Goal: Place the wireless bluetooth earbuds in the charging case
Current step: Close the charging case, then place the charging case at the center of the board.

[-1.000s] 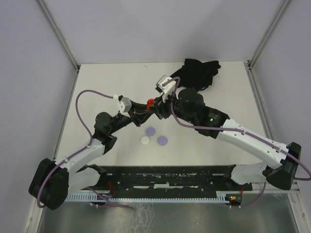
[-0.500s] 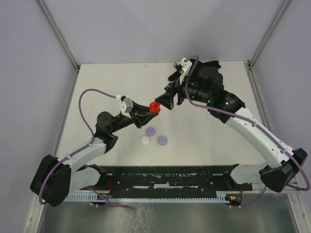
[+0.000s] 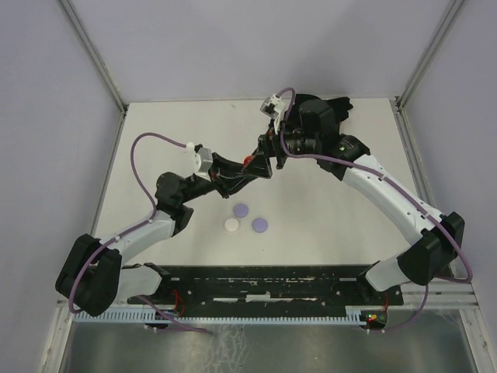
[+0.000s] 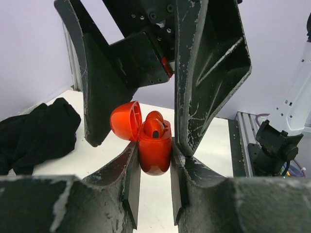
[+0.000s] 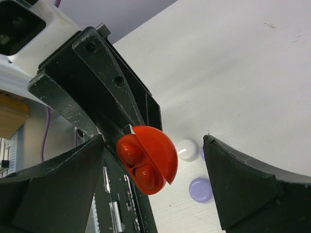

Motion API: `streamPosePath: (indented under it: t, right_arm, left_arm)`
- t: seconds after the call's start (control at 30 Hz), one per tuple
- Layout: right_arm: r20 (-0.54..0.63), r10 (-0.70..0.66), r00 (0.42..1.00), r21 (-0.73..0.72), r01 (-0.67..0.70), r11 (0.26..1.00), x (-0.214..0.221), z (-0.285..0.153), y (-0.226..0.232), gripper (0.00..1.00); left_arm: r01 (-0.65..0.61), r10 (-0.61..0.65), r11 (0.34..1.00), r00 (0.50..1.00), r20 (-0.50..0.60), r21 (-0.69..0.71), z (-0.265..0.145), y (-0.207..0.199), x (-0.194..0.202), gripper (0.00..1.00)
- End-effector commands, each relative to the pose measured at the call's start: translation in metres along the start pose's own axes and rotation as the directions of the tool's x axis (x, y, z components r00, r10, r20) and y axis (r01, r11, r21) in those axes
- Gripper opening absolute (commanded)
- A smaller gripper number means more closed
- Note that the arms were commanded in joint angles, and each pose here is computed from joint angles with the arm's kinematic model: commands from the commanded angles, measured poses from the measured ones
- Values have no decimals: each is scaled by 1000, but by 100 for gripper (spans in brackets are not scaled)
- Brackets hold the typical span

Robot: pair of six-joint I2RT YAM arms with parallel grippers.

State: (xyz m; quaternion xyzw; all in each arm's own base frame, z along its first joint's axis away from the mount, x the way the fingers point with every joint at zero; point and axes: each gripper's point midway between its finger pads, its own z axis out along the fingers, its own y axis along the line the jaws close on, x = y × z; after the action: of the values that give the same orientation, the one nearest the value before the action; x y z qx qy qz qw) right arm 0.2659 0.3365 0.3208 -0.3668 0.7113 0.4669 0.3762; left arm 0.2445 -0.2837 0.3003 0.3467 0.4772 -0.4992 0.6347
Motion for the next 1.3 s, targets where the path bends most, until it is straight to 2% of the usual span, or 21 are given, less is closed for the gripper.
streamPosePath:
  t: [0.0,0.33,0.53,0.6,0.73,0.9,1.03,1.1,1.27]
  right_arm:
    - [39,-23,999,-111,27,993,-19,-9,23,90]
    - [64,-36,997,-138,45,989,-20,-22,27,87]
    - [69,-23,997,-59,27,998,-14,-27,6,87]
    - [65,-21,998,12,20,1000,-12,-28,-8,88]
    - [65,-14,998,212,0,977,-3,-36,-44,89]
    - [56,5,998,374,-25,927,22,-46,-73,89]
    - [11,62,998,468,-60,882,50,-52,-92,90]
    - [-9,81,997,498,-66,865,62,-55,-98,89]
    - [-16,98,995,561,-72,824,83,-66,-107,89]
  left_arm:
    - [-24,23,1000,997,75,16,10,1,-27,3]
    - [133,-131,980,991,25,-148,11,33,-4,3]
    - [234,-243,944,970,-10,-232,8,45,14,3]
    - [281,-303,915,953,-32,-289,3,50,28,3]
    - [383,-460,814,884,-82,-437,-12,61,64,6]
    - [425,-645,654,745,-168,-626,-48,64,119,7]
    - [447,-777,482,616,-132,-753,-88,70,154,9]
    - [435,-814,405,572,-101,-804,-109,72,166,10]
    - [385,-871,313,481,-101,-868,-140,63,190,13]
